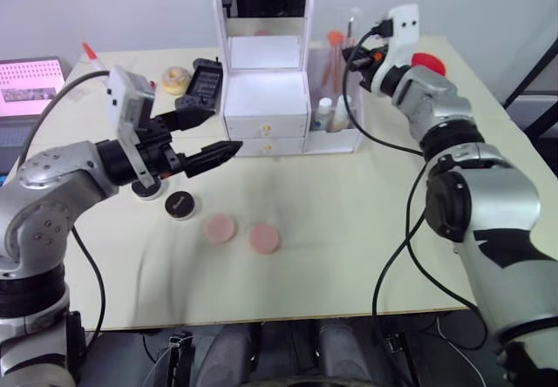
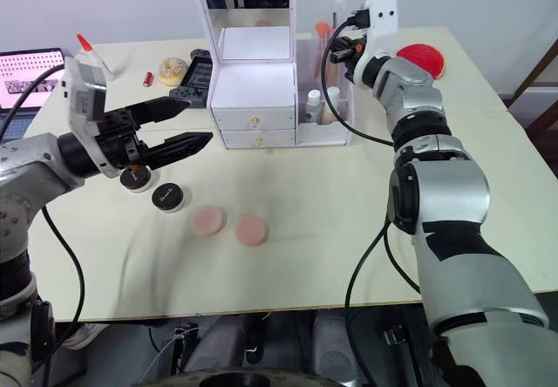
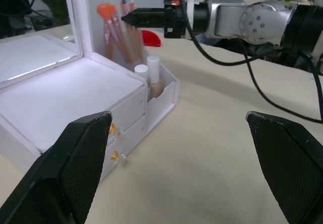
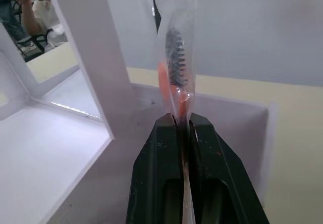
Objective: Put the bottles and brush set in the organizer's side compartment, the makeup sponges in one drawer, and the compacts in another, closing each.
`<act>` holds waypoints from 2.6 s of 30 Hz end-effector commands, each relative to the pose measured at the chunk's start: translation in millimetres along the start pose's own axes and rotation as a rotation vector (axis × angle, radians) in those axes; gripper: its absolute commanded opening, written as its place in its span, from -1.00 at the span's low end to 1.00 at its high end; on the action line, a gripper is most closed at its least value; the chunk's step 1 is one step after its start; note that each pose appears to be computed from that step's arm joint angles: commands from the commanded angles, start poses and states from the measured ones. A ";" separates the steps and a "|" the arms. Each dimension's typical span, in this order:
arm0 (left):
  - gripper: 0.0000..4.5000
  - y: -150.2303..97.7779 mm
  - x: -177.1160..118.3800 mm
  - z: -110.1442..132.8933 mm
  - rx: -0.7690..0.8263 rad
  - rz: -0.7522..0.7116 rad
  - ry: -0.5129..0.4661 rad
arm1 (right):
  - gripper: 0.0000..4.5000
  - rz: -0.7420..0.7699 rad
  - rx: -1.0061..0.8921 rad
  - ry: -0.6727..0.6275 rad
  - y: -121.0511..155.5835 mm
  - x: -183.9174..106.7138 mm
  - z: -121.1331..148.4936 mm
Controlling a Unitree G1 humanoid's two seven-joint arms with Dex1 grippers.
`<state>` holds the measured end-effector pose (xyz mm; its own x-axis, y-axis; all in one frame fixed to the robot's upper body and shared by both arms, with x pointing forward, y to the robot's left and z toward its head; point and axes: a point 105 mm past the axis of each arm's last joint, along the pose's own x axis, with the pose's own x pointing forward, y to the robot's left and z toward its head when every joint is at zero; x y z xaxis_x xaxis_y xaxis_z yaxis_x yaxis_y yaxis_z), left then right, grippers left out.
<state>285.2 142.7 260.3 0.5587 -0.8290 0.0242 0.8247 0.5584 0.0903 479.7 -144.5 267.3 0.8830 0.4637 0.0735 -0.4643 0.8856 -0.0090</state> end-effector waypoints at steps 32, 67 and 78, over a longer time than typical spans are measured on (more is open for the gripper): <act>1.00 22.8 -98.6 -63.2 0.014 0.317 0.252 | 0.99 0.496 -0.216 0.139 45.0 -220.2 -10.1; 1.00 8.3 -86.8 -98.3 -0.053 0.512 0.152 | 0.99 0.235 -0.280 0.220 13.9 -235.8 -48.7; 1.00 -40.3 35.5 -95.8 -0.033 0.604 -0.036 | 0.99 0.213 -0.247 0.126 30.4 -193.5 -41.8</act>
<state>277.1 95.0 151.7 0.9104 -0.4117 0.0418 0.4131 0.9101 -0.0333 298.0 -208.3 202.9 0.7764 0.6217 -0.1036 -0.6265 0.7434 -0.2340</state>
